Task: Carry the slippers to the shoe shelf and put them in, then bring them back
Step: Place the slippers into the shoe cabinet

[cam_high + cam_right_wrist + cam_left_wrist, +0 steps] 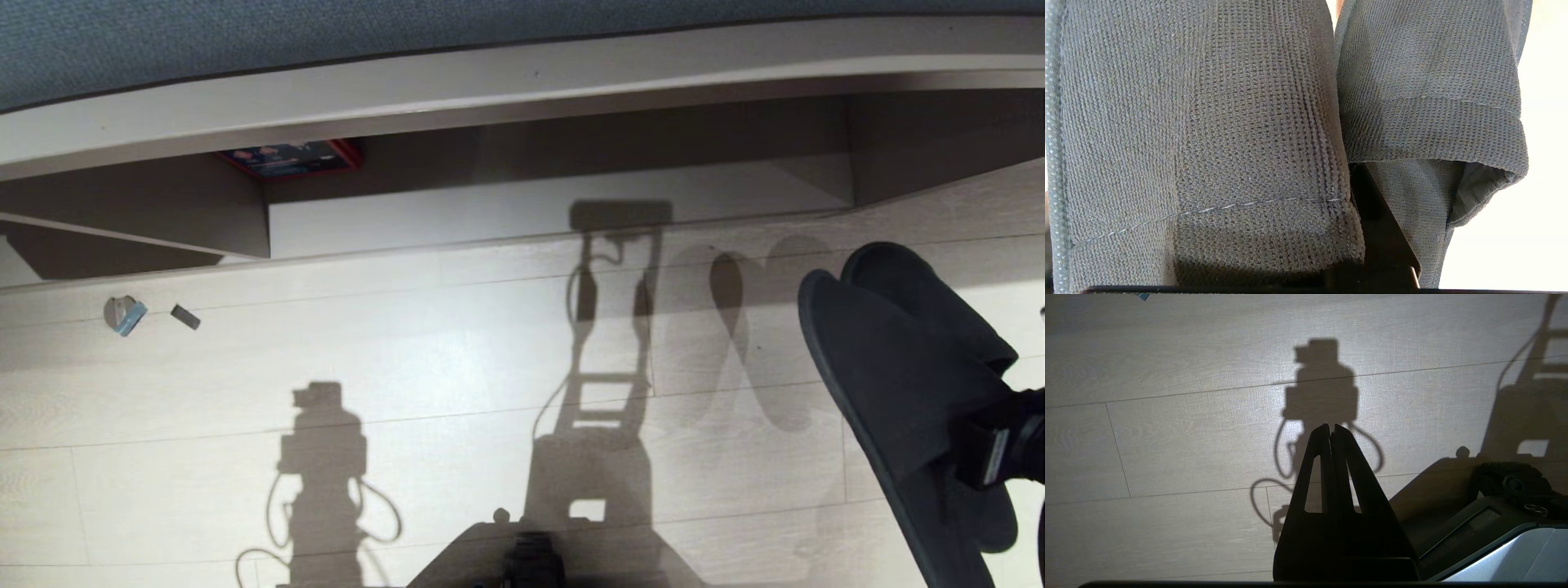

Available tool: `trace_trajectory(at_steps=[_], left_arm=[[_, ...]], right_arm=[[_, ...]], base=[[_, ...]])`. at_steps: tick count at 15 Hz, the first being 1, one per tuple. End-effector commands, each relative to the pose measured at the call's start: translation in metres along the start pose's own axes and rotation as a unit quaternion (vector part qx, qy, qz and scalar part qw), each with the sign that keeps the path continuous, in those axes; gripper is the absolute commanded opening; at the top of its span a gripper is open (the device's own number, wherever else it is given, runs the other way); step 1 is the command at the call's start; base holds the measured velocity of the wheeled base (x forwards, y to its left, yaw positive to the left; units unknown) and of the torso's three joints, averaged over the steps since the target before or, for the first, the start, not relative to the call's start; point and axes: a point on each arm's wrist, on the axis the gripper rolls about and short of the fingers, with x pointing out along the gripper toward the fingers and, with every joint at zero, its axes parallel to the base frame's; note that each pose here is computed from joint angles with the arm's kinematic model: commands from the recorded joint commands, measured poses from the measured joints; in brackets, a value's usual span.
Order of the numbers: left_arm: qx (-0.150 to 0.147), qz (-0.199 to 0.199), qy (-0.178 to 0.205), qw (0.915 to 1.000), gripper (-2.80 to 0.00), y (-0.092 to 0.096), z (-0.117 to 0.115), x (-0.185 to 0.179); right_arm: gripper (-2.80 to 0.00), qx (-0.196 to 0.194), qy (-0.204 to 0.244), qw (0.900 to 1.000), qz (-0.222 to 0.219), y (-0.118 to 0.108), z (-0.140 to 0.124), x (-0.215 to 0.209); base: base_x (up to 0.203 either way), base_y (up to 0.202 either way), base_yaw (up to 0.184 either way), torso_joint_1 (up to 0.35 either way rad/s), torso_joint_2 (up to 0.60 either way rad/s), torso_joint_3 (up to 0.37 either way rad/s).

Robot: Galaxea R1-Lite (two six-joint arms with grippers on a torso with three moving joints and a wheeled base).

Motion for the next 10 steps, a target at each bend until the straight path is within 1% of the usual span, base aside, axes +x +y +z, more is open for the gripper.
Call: trace_trajectory(at_steps=[1, 3, 5, 6, 8, 10], left_arm=[[0.0, 0.001, 0.0, 1.0, -2.8, 0.0, 0.0, 0.0], [0.0, 0.001, 0.0, 1.0, -2.8, 0.0, 0.0, 0.0], [0.0, 0.001, 0.001, 1.0, -2.8, 0.0, 0.0, 0.0], [0.0, 0.001, 0.0, 1.0, -2.8, 0.0, 0.0, 0.0], [0.0, 0.001, 0.001, 1.0, -2.8, 0.0, 0.0, 0.0], [0.0, 0.001, 0.0, 1.0, -2.8, 0.0, 0.0, 0.0]], right_arm=[[-2.8, 0.002, -0.004, 1.0, -0.008, -0.004, -0.002, 0.04], [-2.8, 0.008, -0.032, 0.999, -0.014, -0.007, 0.002, 0.058], [-2.8, 0.005, -0.058, 0.998, -0.016, -0.009, 0.005, 0.077], [-2.8, -0.009, -0.086, 0.996, -0.023, -0.011, 0.011, 0.086], [-2.8, -0.039, -0.094, 0.994, -0.03, -0.014, 0.014, 0.098], [-2.8, -0.044, -0.109, 0.993, -0.032, -0.016, 0.024, 0.108]], base=[[0.0, 0.0, 0.0, 0.0, 0.0, 0.0], [0.0, 0.0, 0.0, 0.0, 0.0, 0.0], [0.0, 0.0, 0.0, 0.0, 0.0, 0.0], [0.0, 0.0, 0.0, 0.0, 0.0, 0.0], [0.0, 0.0, 0.0, 0.0, 0.0, 0.0], [0.0, 0.0, 0.0, 0.0, 0.0, 0.0]])
